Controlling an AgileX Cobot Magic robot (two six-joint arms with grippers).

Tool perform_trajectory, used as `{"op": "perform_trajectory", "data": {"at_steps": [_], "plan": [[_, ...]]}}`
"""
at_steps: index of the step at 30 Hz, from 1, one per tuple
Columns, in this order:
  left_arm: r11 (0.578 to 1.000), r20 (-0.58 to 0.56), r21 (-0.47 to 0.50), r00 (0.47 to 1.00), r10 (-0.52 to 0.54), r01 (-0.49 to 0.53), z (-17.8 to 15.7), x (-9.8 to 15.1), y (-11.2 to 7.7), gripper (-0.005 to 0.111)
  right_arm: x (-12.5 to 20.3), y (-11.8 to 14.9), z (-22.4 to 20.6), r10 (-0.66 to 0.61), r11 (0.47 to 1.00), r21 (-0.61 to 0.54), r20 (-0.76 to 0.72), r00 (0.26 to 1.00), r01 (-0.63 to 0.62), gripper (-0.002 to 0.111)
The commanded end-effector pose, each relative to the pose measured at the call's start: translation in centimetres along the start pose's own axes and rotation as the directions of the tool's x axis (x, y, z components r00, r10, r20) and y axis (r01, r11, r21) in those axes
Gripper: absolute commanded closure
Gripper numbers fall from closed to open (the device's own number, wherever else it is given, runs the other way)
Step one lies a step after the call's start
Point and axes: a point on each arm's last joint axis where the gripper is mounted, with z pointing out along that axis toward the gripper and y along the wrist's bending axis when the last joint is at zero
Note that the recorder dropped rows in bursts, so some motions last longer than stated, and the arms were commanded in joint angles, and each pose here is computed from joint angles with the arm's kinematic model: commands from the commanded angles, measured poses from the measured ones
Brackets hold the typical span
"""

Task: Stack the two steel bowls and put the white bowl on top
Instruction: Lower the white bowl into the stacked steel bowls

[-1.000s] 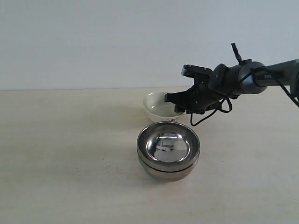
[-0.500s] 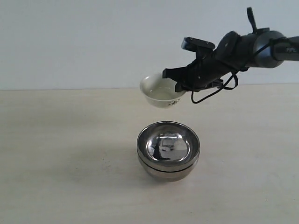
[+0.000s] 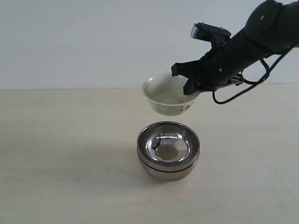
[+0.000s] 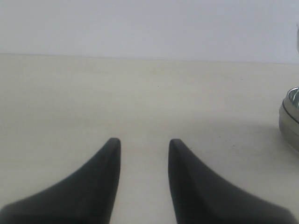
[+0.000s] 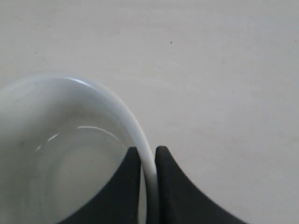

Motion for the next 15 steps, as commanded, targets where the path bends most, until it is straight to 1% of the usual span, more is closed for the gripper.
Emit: {"op": "perform_trajectory", "data": {"at_steps": [1, 8, 15], "plan": [[1.0, 0.004, -0.003, 1.0, 0.001, -0.001, 0.0, 0.1, 0.0, 0.074, 2.6, 1.7, -1.2, -0.05, 0.999, -0.009, -0.019, 0.999, 0.05, 0.108], [1.0, 0.004, -0.003, 1.0, 0.001, -0.001, 0.0, 0.1, 0.0, 0.074, 6.2, 2.7, 0.2, -0.058, 0.998, 0.0, -0.063, 0.996, 0.058, 0.108], [1.0, 0.004, -0.003, 1.0, 0.001, -0.001, 0.0, 0.1, 0.0, 0.074, 7.7, 2.0, 0.9, -0.031, 0.999, 0.029, -0.063, 0.997, 0.033, 0.108]]}}
